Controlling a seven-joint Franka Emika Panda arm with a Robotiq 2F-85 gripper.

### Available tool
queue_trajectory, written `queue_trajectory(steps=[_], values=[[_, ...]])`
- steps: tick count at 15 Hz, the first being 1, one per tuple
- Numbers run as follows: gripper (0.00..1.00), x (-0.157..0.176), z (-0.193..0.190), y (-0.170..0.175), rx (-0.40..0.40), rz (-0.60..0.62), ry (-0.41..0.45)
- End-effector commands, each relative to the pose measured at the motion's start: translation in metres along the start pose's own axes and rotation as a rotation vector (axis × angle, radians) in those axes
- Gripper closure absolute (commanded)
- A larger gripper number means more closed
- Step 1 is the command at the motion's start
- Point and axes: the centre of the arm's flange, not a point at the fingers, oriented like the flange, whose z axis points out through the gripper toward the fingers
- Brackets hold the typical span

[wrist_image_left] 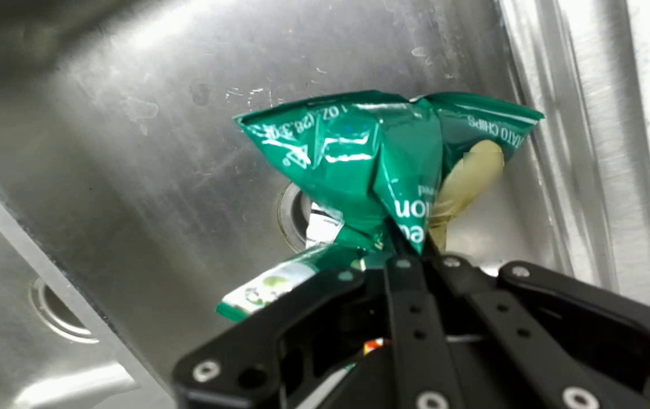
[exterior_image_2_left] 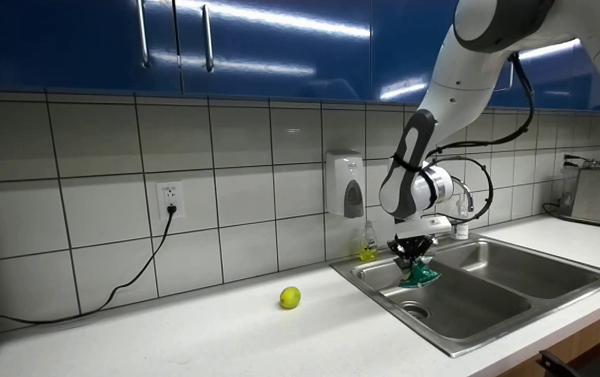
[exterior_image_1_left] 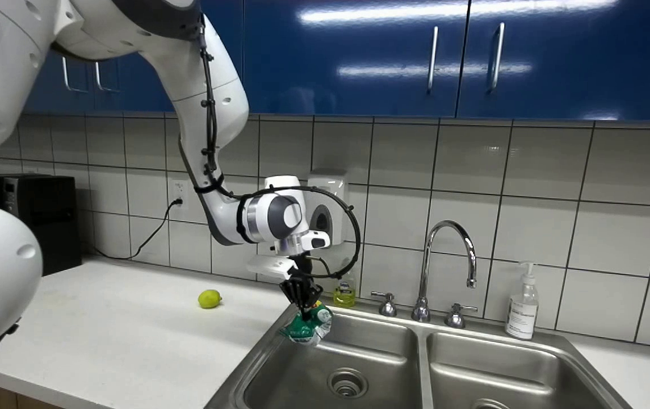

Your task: Take the packet out of the sink

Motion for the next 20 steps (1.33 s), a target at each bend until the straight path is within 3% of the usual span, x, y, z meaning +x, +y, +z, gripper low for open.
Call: queue_trajectory(steps=[1,7,13,20], values=[[1.00,-0.032,-0.040,-0.006,0.010,-0.015,-0.012],[1.00,-0.069,-0.060,-0.041,0.055,-0.110,-0.036],[1.00,-0.112,-0.078,-0.100,0.074,-0.271,-0.042],[1.00,-0.158,-0.076,-0.157,0.078,-0.435,-0.081]])
